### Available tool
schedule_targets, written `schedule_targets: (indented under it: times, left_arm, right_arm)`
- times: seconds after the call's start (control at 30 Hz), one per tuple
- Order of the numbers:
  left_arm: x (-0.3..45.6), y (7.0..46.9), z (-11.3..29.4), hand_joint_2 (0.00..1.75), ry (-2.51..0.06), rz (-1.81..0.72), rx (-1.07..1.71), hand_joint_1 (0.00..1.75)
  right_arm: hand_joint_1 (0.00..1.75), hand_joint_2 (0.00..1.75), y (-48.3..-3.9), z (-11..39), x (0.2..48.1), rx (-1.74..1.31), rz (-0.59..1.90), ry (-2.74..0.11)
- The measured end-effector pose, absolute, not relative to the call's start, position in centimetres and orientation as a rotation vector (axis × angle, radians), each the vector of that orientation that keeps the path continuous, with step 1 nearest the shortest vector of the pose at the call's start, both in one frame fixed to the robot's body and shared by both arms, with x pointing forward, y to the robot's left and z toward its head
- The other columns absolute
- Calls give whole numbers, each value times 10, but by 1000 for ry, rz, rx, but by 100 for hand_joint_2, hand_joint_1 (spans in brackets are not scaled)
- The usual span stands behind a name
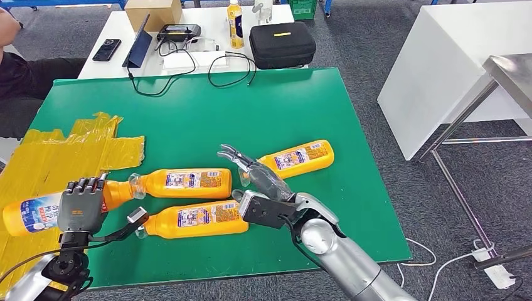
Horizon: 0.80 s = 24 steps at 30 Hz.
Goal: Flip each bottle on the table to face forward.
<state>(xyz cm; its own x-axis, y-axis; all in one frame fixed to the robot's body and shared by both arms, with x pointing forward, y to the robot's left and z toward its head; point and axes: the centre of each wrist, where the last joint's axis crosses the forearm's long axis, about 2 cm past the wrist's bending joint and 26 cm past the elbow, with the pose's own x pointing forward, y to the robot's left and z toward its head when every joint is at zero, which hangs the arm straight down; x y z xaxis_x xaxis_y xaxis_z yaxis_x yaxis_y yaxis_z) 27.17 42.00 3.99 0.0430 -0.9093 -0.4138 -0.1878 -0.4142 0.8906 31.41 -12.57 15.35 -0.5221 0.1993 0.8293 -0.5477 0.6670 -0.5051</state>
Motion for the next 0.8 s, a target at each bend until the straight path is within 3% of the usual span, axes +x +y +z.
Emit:
schedule_targets:
  times: [0.8]
  left_arm:
    - [293, 420, 41, 0, -1092, -1431, 1628, 0]
  right_arm:
    - [0, 0, -121, 140, 325, 228, 1012, -1785]
